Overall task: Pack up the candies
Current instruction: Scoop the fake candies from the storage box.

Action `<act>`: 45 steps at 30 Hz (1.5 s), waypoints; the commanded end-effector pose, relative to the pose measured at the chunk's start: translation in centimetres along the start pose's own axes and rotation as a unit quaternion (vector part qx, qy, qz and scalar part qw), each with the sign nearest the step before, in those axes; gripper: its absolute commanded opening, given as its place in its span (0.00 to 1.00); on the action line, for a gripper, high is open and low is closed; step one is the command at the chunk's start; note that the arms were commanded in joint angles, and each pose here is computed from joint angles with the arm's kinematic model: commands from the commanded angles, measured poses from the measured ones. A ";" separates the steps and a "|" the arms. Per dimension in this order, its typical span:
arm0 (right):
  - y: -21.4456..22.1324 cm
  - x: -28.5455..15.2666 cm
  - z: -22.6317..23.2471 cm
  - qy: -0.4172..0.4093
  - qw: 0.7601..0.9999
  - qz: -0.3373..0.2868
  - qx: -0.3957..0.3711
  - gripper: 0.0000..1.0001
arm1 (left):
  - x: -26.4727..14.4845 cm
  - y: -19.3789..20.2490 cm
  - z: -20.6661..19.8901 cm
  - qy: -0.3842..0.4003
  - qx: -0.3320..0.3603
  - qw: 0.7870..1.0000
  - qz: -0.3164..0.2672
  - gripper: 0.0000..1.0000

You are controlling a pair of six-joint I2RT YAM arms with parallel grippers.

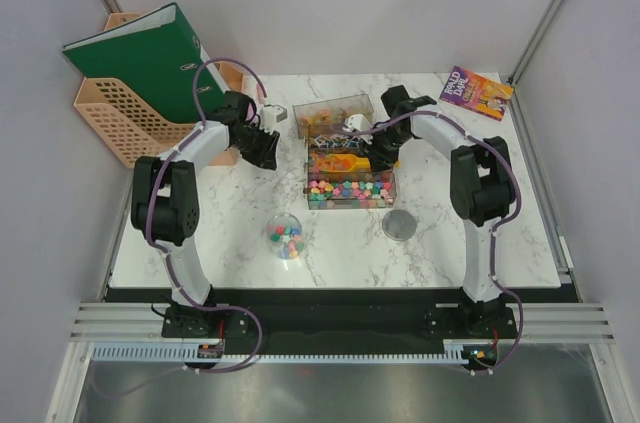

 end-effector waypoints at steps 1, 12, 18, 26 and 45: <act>-0.3 -1.6 -0.1 -0.001 0.997 -0.077 0.026 0.00 | -0.3 -0.6 0.6 -0.003 0.029 1.000 0.007 0.36; -1.4 -1.6 -0.4 0.101 0.975 -0.196 0.035 0.00 | -1.9 -1.4 1.7 -0.028 0.044 0.998 0.024 0.39; -1.8 -2.5 0.0 0.131 0.965 -0.228 0.019 0.00 | -2.6 -2.4 2.4 -0.035 0.050 0.998 0.030 0.39; -2.0 -3.5 0.7 0.150 0.965 -0.215 0.001 0.00 | -2.5 -4.1 3.2 -0.044 0.052 0.997 0.021 0.38; -4.6 -7.4 4.8 0.165 0.952 -0.252 -0.062 0.00 | -3.2 -5.8 4.1 -0.076 0.055 0.996 -0.002 0.38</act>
Point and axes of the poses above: each gripper's point midway between its finger pads, its own x axis out along the fingers, its own z axis along the line the jaws close on, y = z × x, the point moved 7 cm from there along -x, back along the fingers
